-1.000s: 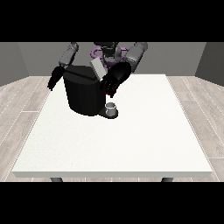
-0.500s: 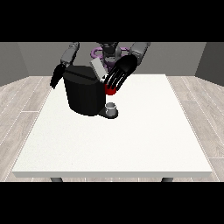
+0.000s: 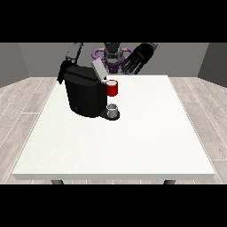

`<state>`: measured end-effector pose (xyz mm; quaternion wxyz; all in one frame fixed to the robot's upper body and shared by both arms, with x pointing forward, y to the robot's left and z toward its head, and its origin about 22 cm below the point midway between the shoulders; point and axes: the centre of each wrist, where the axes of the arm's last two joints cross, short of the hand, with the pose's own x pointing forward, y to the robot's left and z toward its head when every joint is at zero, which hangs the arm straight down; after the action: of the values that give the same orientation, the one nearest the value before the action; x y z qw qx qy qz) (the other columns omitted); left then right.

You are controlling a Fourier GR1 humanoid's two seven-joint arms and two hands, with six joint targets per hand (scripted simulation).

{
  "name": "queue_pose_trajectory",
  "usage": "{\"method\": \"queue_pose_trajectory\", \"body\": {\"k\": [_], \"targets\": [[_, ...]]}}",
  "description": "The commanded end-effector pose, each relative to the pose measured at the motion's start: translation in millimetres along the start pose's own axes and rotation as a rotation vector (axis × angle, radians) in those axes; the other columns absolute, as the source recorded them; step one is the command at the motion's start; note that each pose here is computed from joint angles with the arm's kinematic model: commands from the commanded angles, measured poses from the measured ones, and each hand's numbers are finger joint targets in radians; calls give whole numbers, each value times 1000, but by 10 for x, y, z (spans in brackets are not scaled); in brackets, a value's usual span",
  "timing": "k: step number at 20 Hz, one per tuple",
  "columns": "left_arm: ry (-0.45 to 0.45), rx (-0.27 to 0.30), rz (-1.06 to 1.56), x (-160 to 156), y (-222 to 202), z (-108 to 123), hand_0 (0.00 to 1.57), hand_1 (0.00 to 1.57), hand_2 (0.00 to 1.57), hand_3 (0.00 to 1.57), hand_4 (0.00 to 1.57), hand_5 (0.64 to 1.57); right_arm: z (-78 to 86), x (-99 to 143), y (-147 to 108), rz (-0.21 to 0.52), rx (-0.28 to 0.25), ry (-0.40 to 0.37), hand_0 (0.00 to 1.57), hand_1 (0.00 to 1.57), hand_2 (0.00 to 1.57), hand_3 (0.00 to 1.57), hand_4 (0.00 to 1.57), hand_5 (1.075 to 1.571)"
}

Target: Insert the coffee pod into the coffee machine and close the lid

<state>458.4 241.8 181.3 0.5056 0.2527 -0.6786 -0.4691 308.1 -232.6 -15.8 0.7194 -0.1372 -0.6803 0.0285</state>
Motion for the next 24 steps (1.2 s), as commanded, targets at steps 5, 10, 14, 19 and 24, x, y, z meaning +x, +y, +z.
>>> {"method": "queue_pose_trajectory", "body": {"k": [5, 10, 14, 19, 24], "targets": [[59, 57, 796, -408, -1425, 385, 0, 0, 0, 0, 408, 1571, 365, -531, -325, -2, -75, 152, 0, 0, 0, 0, 0, 1571], [140, -4, 926, -472, -2213, 793, 0, 0, 0, 0, 419, 1571, 279, -302, -220, -89, -13, 68, 0, 0, 0, 0, 0, 1571], [220, -53, 966, -536, -2398, 978, 0, 0, 0, 0, 323, 1571, 146, -24, -369, -83, 114, 13, 0, 0, 0, 0, 0, 1571], [210, -33, 986, -552, -2301, 1026, 0, 0, 0, 0, 414, 1571, 74, 168, -349, -8, 157, -62, 0, 0, 0, 0, 107, 1571], [197, -40, 1025, -540, -2307, 1177, 0, 0, 0, 0, 429, 1571, -110, 323, -559, -8, 99, -30, 0, 0, 0, 0, 0, 1571]]}}
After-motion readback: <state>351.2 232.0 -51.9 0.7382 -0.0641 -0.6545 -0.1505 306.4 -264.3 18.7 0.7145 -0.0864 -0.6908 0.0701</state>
